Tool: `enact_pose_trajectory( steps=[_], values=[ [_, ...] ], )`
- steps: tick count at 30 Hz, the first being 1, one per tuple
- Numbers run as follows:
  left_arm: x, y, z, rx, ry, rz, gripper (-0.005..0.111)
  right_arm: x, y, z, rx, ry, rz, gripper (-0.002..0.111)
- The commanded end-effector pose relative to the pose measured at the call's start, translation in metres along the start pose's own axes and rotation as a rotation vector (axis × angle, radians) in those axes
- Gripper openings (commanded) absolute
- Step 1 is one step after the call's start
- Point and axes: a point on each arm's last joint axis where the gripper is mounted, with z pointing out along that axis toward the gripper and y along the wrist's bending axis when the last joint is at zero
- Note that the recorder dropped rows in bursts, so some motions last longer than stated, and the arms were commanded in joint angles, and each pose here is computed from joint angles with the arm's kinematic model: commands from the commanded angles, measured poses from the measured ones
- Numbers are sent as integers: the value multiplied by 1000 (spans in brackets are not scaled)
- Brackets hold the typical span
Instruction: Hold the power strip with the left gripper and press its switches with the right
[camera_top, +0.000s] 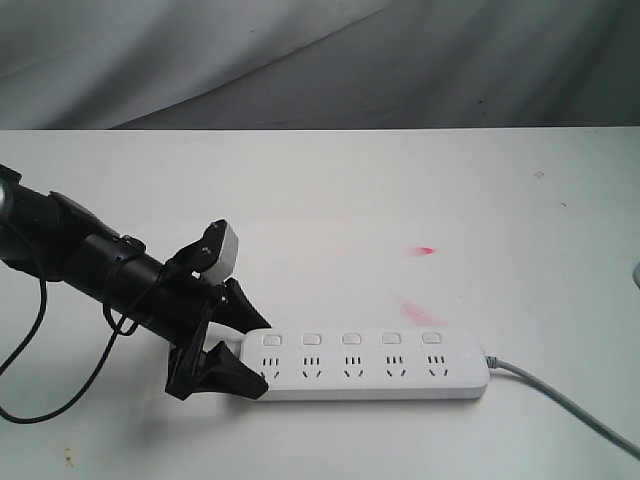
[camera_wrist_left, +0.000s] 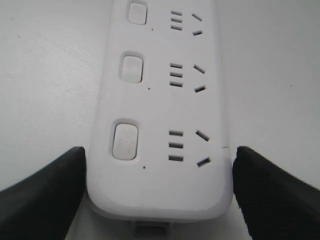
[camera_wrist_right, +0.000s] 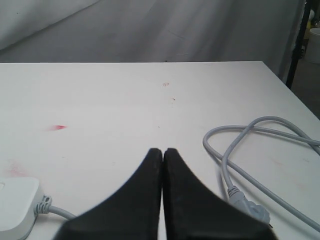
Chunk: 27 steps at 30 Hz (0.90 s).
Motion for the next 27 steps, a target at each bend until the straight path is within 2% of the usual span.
enact_pose_trajectory(
  steps=[1, 15, 19, 20, 24, 26, 27],
  values=[
    [-1, -1, 1, 14, 0, 11, 61, 0, 0, 0, 7, -6, 8, 0],
    [-2, 0, 1, 3, -5, 4, 62, 0, 0, 0, 7, -6, 8, 0],
    [-2, 0, 1, 10, -9, 2, 99, 0, 0, 0, 7, -6, 8, 0],
    [-2, -1, 1, 17, -13, -3, 104, 0, 0, 0, 7, -6, 8, 0],
    [-18, -7, -12, 0, -38, -58, 105, 0, 0, 0, 7, -6, 8, 0],
    [-50, -19, -42, -82, -82, 7, 105, 0, 0, 0, 7, -6, 8, 0],
    [-57, -23, -49, -108, -91, 30, 105, 0, 0, 0, 7, -6, 8, 0]
  ],
)
